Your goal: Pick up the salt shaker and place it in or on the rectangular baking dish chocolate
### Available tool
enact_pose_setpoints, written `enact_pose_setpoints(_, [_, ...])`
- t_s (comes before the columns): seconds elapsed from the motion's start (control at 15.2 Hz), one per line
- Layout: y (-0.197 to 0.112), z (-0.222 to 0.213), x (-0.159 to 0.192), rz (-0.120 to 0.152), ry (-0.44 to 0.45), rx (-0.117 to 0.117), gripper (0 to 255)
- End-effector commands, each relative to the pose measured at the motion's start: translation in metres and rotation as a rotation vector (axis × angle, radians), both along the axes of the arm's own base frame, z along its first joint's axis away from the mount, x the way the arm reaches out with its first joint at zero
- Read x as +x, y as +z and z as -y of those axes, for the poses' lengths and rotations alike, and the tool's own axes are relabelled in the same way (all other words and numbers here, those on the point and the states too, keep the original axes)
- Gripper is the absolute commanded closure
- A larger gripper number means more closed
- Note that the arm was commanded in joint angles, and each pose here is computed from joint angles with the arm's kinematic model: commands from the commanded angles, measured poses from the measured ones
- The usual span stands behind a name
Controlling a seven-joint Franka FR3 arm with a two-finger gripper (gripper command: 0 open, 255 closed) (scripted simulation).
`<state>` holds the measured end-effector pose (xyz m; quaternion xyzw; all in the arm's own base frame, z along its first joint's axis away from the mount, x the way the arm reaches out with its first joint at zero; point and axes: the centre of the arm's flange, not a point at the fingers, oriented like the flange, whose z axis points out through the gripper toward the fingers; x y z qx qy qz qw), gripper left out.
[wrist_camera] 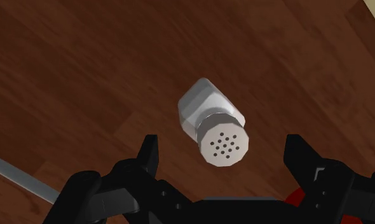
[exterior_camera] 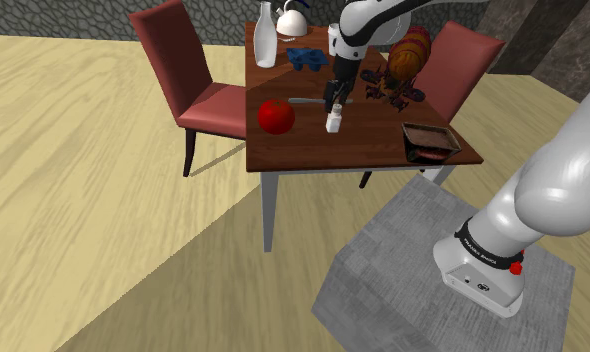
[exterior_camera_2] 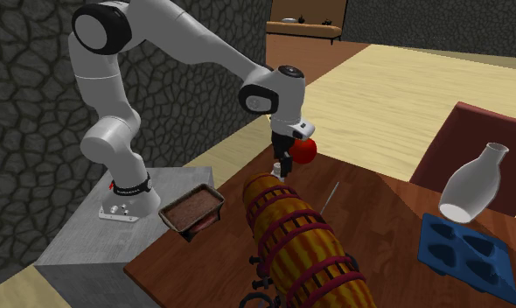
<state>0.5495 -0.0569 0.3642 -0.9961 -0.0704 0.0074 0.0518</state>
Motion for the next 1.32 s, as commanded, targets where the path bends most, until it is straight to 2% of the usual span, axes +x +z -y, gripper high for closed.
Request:
enact_pose_setpoints(0.0, [-0.001,0.000,0.000,0.000,0.000,0.000,0])
enact_pose_setpoints(0.26, [-0.001,0.000,0.000,0.000,0.000,0.000,0])
enact_pose_setpoints(0.33, [-0.001,0.000,0.000,0.000,0.000,0.000,255])
enact_pose_setpoints(0.92, [-0.001,0.000,0.000,0.000,0.000,0.000,255])
enact_pose_setpoints(1.25, [0.026,0.000,0.000,0.000,0.000,0.000,255])
